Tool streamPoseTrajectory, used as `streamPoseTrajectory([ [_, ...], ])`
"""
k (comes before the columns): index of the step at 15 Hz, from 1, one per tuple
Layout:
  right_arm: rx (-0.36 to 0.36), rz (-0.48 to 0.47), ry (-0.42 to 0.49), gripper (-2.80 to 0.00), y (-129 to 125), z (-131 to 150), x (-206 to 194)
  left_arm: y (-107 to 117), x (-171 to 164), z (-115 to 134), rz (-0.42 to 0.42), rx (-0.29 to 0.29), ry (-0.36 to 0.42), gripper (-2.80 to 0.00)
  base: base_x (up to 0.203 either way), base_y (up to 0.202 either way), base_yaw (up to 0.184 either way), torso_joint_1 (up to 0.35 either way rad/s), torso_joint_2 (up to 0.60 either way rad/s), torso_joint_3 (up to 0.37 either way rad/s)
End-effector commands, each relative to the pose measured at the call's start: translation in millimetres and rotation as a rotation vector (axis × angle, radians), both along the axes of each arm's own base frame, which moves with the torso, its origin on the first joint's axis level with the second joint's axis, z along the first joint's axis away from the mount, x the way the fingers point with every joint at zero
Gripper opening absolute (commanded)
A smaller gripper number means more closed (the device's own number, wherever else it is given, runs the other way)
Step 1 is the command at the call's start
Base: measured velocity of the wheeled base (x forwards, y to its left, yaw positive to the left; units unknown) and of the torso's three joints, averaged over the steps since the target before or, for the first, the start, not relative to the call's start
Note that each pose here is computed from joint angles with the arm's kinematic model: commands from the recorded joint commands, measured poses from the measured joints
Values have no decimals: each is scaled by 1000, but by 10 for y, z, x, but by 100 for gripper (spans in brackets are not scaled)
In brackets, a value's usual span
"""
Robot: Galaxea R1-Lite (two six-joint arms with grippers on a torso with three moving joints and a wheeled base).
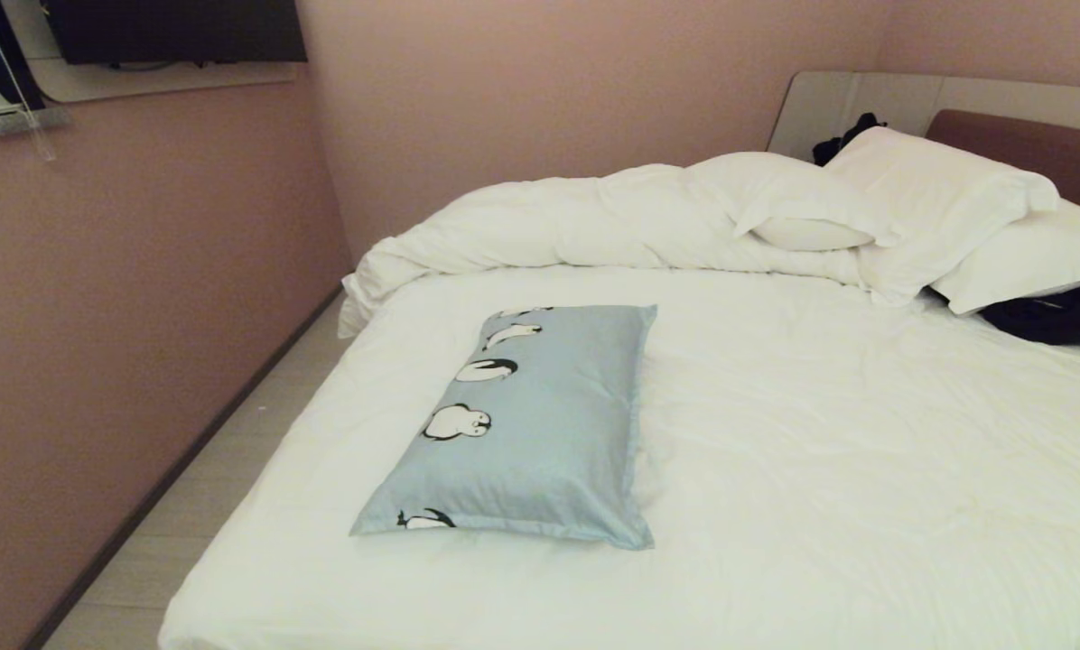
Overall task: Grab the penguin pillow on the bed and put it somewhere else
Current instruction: Pick up the pillow
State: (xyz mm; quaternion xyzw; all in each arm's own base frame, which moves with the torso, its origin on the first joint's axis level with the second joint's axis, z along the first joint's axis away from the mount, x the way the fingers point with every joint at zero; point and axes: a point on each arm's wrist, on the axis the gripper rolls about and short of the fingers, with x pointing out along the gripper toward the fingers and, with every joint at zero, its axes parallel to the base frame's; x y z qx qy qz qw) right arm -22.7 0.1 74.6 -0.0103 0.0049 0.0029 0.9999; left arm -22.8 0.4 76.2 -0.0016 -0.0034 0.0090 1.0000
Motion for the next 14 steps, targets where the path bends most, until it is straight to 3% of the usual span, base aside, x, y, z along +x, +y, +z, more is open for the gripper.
streamPoseTrajectory([
  [1, -1, 0, 1, -280, 0, 0, 1, 0, 0, 0, 0, 0, -1, -280, 0, 0, 0, 0, 0, 0],
  [14, 1, 0, 1, -280, 0, 0, 1, 0, 0, 0, 0, 0, -1, -280, 0, 0, 0, 0, 0, 0],
])
